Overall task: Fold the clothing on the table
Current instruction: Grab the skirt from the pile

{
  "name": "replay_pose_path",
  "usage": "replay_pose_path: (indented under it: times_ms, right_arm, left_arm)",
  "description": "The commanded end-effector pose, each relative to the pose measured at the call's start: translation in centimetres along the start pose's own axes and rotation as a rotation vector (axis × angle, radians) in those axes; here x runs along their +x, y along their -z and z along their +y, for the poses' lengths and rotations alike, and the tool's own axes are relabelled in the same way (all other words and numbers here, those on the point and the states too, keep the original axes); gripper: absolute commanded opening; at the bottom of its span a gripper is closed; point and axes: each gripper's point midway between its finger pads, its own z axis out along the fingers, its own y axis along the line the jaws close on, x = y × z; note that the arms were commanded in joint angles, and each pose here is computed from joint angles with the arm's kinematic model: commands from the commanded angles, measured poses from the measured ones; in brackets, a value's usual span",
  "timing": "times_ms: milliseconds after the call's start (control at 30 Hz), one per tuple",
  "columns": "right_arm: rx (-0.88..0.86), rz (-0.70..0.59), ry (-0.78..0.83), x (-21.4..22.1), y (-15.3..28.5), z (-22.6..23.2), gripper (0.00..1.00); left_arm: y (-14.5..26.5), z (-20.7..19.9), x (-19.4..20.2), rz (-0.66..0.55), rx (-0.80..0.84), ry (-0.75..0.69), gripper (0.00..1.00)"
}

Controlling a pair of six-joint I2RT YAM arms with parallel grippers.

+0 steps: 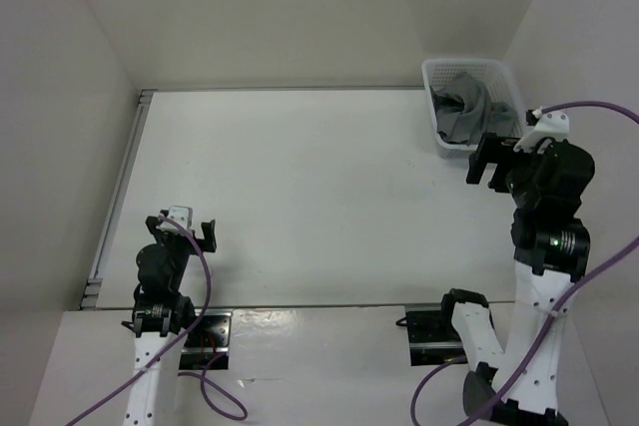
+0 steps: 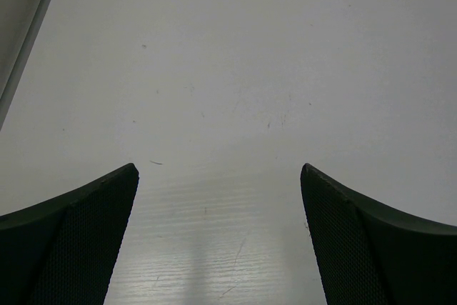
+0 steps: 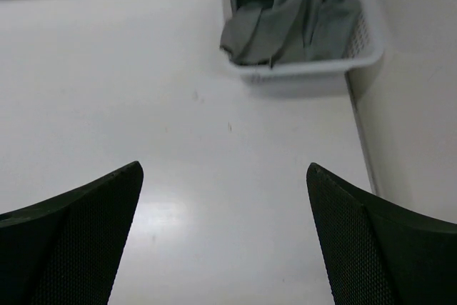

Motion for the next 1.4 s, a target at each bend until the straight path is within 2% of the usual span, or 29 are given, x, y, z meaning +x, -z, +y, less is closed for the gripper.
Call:
replay_pose_path:
  times_ms: [0, 67, 100, 233, 300, 333, 367, 400, 433, 467, 500, 533, 567, 600, 633, 667, 700, 767, 933, 1067, 1167, 1367]
  right_arm:
    - [-0.083, 0.215, 0.082, 3.8, 0.8, 0.7, 0.99]
    - [-0.100, 0.235, 0.101, 3.7, 0.4, 0.6, 0.99]
    - [-0.101, 0.244, 0.100, 3.8, 0.1, 0.6, 0.99]
    - [-0.135, 0.332, 0.068, 5.5, -2.0, 0.6, 0.99]
    - [-0.129, 0.344, 0.029, 6.0, -3.3, 0.6, 0.97]
    - [-0.129, 0.334, 0.031, 6.0, -3.7, 0.5, 0.97]
    - [-0.123, 0.269, 0.038, 4.8, -4.1, 0.4, 0.97]
    - [-0.085, 0.238, 0.037, 4.3, -4.4, -0.2, 0.97]
    - [-0.082, 0.209, 0.030, 3.8, -4.5, -0.1, 0.98]
    - [-0.071, 0.184, 0.047, 3.0, -4.5, -0.4, 0.98]
    - [-0.071, 0.164, 0.062, 1.8, -4.7, -0.5, 0.98]
    - [-0.065, 0.236, 0.057, 2.7, -6.4, -1.0, 0.98]
    - [-0.068, 0.275, 0.049, 3.1, -7.2, -1.1, 0.98]
    - [-0.070, 0.303, 0.043, 2.9, -7.7, -1.2, 0.98]
    - [-0.073, 0.359, 0.031, 3.9, -9.5, -1.5, 0.98]
    - [-0.084, 0.363, 0.036, 3.7, -10.1, -1.2, 0.98]
    - [-0.083, 0.373, 0.022, 4.0, -10.8, -1.3, 0.98]
    - [-0.047, 0.397, 0.036, 4.1, -12.8, -1.6, 0.98]
    - [-0.002, 0.489, 0.049, 5.9, -19.0, -2.8, 0.98]
    - [0.009, 0.483, 0.074, 6.0, -23.0, -3.6, 0.98]
    - [0.041, 0.451, 0.078, 4.9, -25.9, -5.4, 0.98]
    - [0.058, 0.492, 0.053, 7.3, -30.2, -7.6, 0.97]
  left_arm:
    - [0.5, -0.2, -3.7, -0.162, 0.018, -0.068, 1.00]
    - [1.2, 0.1, -6.7, -0.236, -0.002, -0.049, 1.00]
    - [2.3, 0.5, -10.0, -0.314, -0.027, -0.030, 1.00]
    - [3.9, 1.1, -16.0, -0.347, -0.040, -0.101, 1.00]
    - [3.6, 2.7, -17.7, -0.282, -0.117, -0.073, 1.00]
    - [1.8, 3.4, -17.2, -0.168, -0.135, -0.054, 1.00]
    - [2.6, 4.1, -20.9, -0.163, -0.163, -0.041, 1.00]
    - [2.2, 5.1, -22.1, -0.116, -0.216, -0.016, 1.00]
    - [-0.5, 5.6, -21.3, 0.017, -0.228, 0.021, 1.00]
    - [-1.2, 6.0, -22.3, 0.065, -0.242, 0.031, 1.00]
    - [-0.5, 6.4, -25.4, 0.095, -0.254, 0.031, 1.00]
    - [-3.4, 6.9, -23.7, 0.237, -0.246, 0.018, 1.00]
    - [-3.5, 6.3, -22.2, 0.363, -0.202, -0.001, 1.00]
    - [-5.8, 5.4, -23.2, 0.406, -0.094, -0.013, 1.00]
    - [-6.4, 5.4, -22.8, 0.455, -0.009, -0.134, 1.00]
    - [-6.4, 4.9, -21.4, 0.523, 0.014, -0.092, 1.00]
    - [-6.8, 5.2, -20.8, 0.542, -0.002, -0.027, 1.00]
    - [-7.4, 3.6, -19.4, 0.549, 0.066, 0.075, 1.00]
    - [-7.1, 3.1, -17.3, 0.506, 0.067, 0.136, 1.00]
    - [-5.4, 4.9, -16.3, 0.489, -0.020, 0.093, 1.00]
    - [-4.3, 4.6, -15.2, 0.498, -0.017, 0.086, 1.00]
    - [-2.5, 4.0, -14.1, 0.494, 0.004, 0.088, 1.00]
